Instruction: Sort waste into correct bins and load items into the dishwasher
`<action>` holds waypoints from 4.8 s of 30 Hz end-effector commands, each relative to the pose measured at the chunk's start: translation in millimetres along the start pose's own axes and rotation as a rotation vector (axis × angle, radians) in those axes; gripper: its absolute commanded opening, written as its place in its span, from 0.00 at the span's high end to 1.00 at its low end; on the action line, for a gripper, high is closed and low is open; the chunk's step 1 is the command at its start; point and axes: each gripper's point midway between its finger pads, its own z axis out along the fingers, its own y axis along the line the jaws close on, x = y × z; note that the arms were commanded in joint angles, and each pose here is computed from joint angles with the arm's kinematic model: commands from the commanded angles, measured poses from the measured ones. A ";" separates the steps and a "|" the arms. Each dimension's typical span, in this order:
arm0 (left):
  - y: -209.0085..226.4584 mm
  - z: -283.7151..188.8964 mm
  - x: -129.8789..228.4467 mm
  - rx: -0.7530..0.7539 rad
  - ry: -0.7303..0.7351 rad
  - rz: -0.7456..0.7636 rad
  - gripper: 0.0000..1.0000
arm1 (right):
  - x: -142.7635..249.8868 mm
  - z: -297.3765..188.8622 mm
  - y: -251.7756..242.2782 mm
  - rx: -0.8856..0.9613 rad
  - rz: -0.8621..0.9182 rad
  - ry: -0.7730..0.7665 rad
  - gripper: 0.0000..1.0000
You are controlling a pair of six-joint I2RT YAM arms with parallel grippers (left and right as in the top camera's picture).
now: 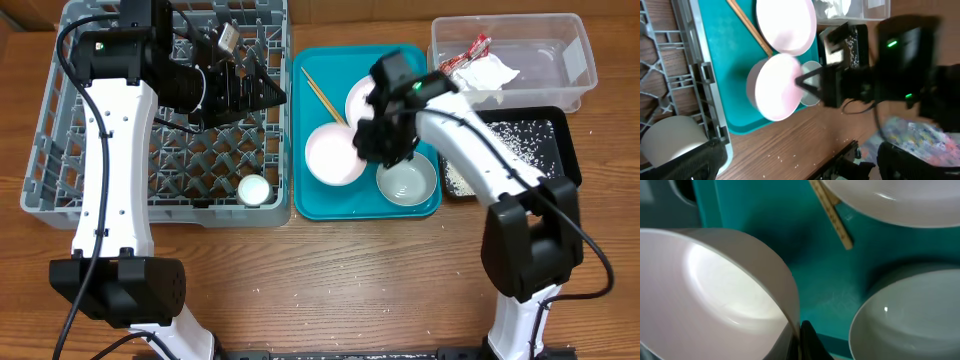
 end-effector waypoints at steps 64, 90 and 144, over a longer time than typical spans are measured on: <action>86.0 245.4 28.3 -0.639 0.370 0.456 0.64 | -3.5 -235.6 -92.7 0.044 0.205 -0.367 0.36; 96.8 258.1 27.9 -0.648 0.375 0.453 0.81 | -3.6 -235.8 -94.0 0.051 0.206 -0.368 0.35; 122.2 20.0 -166.3 -1.845 -0.606 0.257 0.96 | -2.8 -235.5 -94.0 0.051 0.207 -0.365 0.00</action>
